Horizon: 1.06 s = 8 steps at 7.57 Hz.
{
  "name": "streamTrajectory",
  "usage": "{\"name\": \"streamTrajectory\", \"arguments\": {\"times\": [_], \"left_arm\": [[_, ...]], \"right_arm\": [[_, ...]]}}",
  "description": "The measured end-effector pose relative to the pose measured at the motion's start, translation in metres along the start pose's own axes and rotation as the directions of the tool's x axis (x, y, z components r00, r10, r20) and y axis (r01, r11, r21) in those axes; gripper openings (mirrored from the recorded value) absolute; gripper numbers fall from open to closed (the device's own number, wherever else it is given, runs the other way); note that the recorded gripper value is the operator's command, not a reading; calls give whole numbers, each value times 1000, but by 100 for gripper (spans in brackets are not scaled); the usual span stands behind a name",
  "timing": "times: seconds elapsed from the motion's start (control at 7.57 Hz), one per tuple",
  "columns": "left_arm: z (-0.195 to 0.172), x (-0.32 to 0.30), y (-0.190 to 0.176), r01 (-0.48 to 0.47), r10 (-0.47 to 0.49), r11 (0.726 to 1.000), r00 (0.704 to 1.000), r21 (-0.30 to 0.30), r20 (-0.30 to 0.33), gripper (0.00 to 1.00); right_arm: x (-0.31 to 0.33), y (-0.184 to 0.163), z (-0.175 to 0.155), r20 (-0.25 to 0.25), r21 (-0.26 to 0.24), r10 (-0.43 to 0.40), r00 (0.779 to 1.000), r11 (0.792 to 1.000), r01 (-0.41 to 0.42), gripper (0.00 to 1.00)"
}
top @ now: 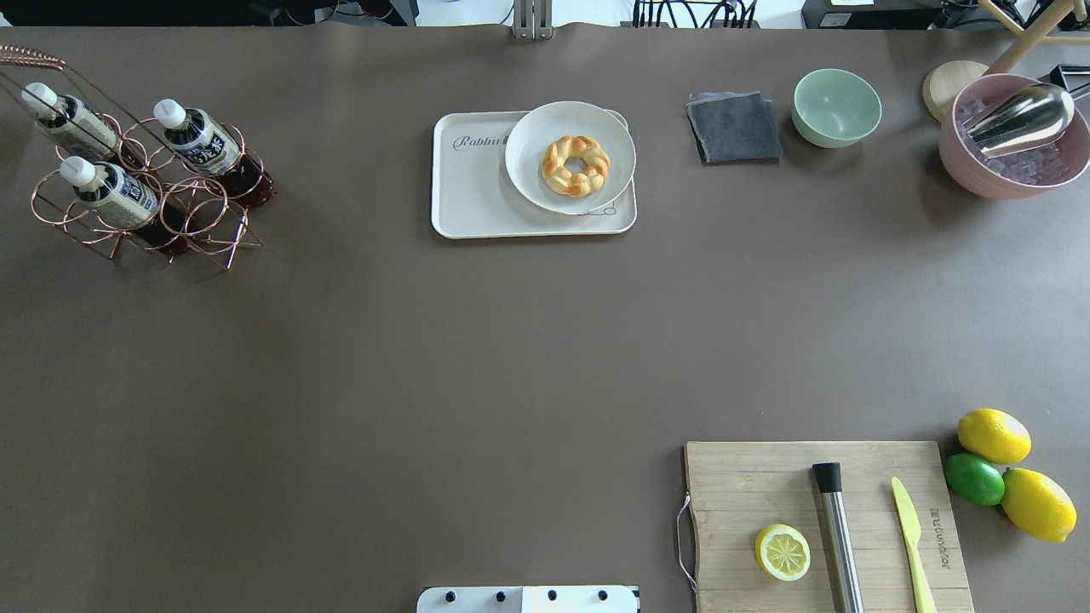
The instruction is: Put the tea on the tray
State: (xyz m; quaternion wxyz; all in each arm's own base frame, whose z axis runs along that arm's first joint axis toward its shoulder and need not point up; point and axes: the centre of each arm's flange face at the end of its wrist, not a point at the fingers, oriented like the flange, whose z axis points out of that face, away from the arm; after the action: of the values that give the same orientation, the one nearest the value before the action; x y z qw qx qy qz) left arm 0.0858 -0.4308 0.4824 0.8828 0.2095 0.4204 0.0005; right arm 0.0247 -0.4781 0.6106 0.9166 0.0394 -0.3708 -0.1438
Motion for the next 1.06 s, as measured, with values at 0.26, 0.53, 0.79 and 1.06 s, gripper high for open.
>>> {"name": "streamTrajectory", "arguments": {"times": [0.26, 0.53, 0.79, 1.06], "left_arm": [[22, 13, -7, -28, 25, 996, 999, 83, 27, 92], [25, 30, -24, -28, 27, 991, 1000, 133, 12, 91], [25, 50, -42, -53, 49, 980, 999, 192, 21, 91], [37, 65, -45, -80, 70, 972, 996, 220, 51, 86]], "right_arm": [[1, 1, 0, 0, 0, 1, 1000, 1000, -1, 100], [0, 1, 0, 0, 1, 0, 1000, 1000, 0, 100], [0, 1, 0, 0, 1, 1, 1000, 1000, -1, 100], [2, 2, 1, 0, -2, 4, 1000, 1000, -4, 100]]}}
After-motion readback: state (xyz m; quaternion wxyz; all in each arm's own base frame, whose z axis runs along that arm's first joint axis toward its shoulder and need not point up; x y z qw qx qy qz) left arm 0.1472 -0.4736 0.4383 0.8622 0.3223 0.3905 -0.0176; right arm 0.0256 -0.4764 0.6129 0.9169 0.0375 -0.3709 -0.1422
